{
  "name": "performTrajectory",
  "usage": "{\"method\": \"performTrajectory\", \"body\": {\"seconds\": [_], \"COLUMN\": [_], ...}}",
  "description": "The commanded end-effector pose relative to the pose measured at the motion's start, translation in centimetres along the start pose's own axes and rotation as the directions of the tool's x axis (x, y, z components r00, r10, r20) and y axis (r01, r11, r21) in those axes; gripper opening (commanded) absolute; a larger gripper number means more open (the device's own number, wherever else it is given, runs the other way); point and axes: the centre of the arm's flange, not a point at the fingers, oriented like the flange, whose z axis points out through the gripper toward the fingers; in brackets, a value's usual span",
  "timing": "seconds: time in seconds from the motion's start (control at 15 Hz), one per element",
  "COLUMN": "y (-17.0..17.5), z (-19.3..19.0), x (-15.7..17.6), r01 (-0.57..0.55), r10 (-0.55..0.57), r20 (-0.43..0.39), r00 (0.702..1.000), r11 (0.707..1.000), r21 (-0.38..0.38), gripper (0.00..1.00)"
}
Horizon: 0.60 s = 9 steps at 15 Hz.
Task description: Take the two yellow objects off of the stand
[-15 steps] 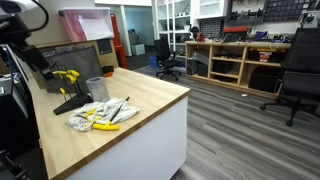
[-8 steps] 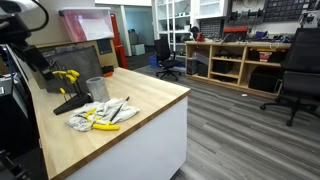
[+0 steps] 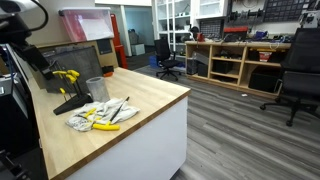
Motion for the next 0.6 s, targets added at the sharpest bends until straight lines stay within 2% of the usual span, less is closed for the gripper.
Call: {"method": "performTrajectory", "body": {"seconds": [0.0,0.27,0.53], "y": [-1.8,-4.7,-7.9], "z": [1.0,2.6,4.6], "x": [-0.1,-0.9,-2.6], "r01": [-0.073,-0.123,-0.199], "r10": [0.072,0.121,0.199], "r20": [-0.041,-0.049,-0.009], "r00": [0.997,0.991,0.980], "r11": [0.997,0.992,0.979], "r21": [-0.008,-0.031,-0.038], "gripper": [1.00,1.00,1.00]}}
